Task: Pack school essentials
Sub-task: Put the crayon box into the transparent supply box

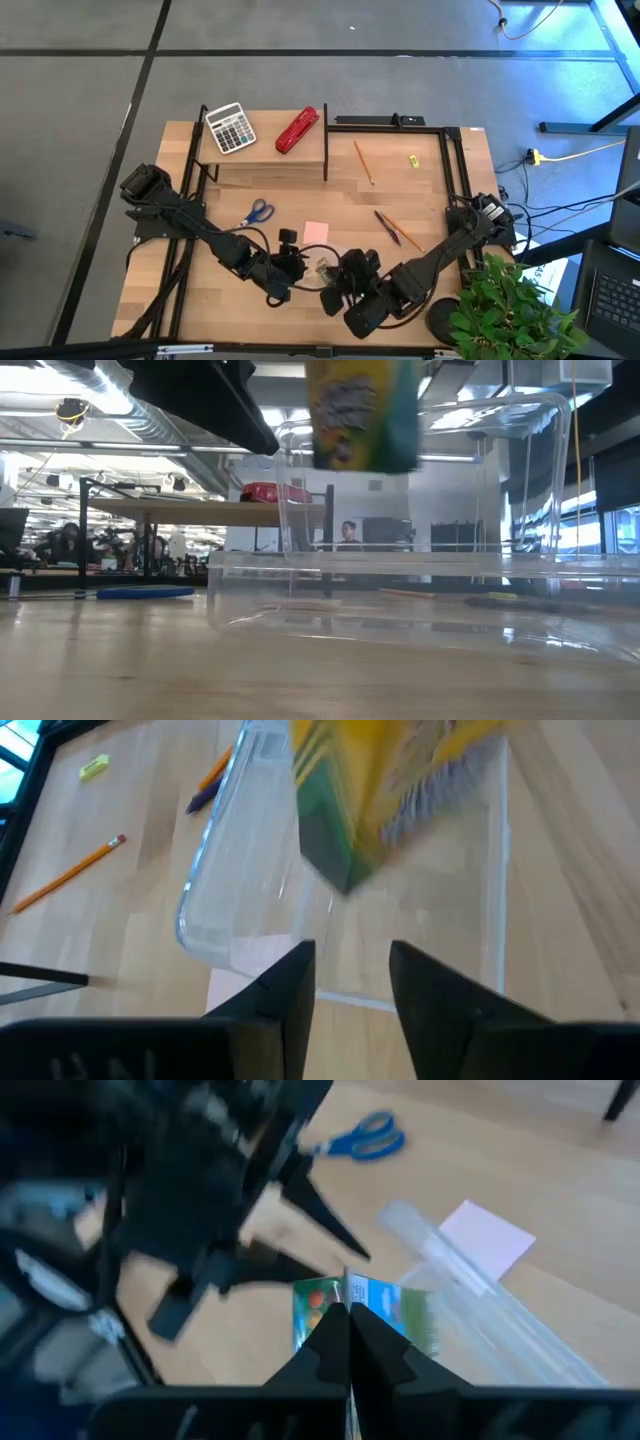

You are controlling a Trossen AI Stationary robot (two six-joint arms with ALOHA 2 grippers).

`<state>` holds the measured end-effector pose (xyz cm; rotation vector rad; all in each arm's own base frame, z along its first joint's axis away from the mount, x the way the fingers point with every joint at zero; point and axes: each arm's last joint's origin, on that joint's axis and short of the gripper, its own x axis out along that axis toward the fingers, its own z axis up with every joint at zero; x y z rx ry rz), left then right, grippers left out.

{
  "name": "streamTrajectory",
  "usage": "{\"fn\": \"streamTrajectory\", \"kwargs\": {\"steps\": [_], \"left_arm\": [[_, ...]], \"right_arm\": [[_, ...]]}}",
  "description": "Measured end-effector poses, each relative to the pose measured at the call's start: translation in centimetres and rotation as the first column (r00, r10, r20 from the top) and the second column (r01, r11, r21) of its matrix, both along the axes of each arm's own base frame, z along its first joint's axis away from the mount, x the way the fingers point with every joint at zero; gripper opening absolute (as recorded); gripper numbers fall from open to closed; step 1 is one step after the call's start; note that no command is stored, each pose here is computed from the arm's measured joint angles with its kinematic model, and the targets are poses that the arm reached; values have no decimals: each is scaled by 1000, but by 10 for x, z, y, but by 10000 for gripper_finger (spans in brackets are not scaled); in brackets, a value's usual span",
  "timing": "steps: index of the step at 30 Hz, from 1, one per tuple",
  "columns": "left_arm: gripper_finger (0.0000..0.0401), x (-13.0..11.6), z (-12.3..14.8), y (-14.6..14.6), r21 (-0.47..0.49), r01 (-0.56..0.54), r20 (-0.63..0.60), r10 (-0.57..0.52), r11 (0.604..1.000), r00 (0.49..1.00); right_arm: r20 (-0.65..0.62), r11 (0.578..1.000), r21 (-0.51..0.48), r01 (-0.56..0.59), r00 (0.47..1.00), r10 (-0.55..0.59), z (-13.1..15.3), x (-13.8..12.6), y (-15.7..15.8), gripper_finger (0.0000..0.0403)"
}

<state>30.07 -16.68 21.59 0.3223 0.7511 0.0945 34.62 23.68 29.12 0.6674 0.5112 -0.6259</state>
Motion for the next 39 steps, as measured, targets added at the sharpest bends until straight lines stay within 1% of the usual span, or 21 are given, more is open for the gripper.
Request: {"fn": "streamTrajectory", "kwargs": {"steps": [2, 5, 13, 16, 20, 23, 25, 28, 31, 36, 39], "left_arm": [[124, 0, 0, 0, 0, 1, -1, -1, 1000, 1000], [124, 0, 0, 0, 2, 0, -4, 0, 1000, 1000], [124, 0, 0, 0, 5, 2, -5, -2, 1000, 1000], [124, -1, -1, -1, 7, 35, -18, -35, 999, 999], [124, -3, -2, -6, -40, 106, -50, -108, 994, 993], [124, -3, -2, -8, -64, 115, -56, -119, 991, 991], [124, -3, -2, -8, -111, 111, -62, -118, 988, 991], [124, -4, -3, -11, -182, 154, -82, -171, 971, 982], [124, -3, -2, -14, -232, 189, -78, -212, 954, 974], [124, -1, 0, -14, -244, 195, -54, -214, 950, 975], [124, 0, 1, -15, -248, 198, -43, -215, 948, 976]], "right_arm": [[36, 999, 4, 45, 998, -45, -4, -1, 4, 0], [71, 996, 38, 86, 994, -88, -10, -3, 12, 0], [144, 985, 101, 141, 977, -155, -11, -14, 26, 0], [146, 981, 103, 166, 973, -181, -15, -16, 28, 0], [136, 977, 101, 190, 970, -203, -17, -18, 26, 0], [135, 975, 104, 195, 969, -208, -17, -18, 25, 0], [134, 971, 125, 202, 967, -218, -17, -18, 25, 0], [132, 966, 143, 217, 963, -236, -23, -17, 27, 0], [139, 964, 156, 217, 961, -239, -31, -12, 31, 0], [163, 964, 142, 225, 955, -247, -45, -5, 37, 0], [172, 966, 103, 239, 952, -254, -56, -1, 37, 0]]}}
